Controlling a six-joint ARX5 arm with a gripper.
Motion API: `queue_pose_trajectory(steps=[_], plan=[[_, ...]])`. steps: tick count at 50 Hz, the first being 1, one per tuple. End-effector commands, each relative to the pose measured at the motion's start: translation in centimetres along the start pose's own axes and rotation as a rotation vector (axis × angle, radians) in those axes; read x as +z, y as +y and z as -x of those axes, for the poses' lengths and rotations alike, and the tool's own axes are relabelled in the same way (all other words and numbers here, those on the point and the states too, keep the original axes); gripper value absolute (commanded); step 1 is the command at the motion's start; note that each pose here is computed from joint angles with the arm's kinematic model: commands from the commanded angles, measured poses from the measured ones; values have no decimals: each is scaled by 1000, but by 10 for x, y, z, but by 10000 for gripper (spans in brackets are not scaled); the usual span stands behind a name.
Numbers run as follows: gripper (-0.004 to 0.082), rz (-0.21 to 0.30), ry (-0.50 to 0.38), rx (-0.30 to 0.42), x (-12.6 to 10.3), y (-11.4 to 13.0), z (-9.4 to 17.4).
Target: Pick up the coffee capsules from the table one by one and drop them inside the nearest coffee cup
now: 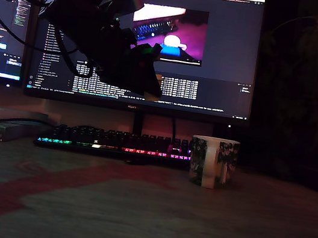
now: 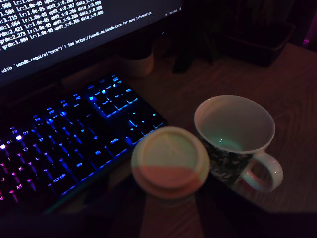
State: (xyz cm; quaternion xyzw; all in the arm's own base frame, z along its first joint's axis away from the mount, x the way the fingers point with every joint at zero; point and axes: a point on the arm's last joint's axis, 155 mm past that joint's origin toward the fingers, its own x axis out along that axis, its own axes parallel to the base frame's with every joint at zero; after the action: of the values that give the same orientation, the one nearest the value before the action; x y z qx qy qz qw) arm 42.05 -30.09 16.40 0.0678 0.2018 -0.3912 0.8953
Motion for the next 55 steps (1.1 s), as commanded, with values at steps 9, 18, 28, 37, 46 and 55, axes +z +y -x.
queue_pose_trajectory(steps=[9,18,28,37,46,55], plan=[[218,25,38,0,-11,-1,3],[218,27,49,-3,-14,-2,3],[216,15,58,-18,-16,-10,1],[215,-11,85,-41,-13,-22,0],[195,-44,98,-61,-4,-31,1],[195,-49,109,-71,0,-36,1]])
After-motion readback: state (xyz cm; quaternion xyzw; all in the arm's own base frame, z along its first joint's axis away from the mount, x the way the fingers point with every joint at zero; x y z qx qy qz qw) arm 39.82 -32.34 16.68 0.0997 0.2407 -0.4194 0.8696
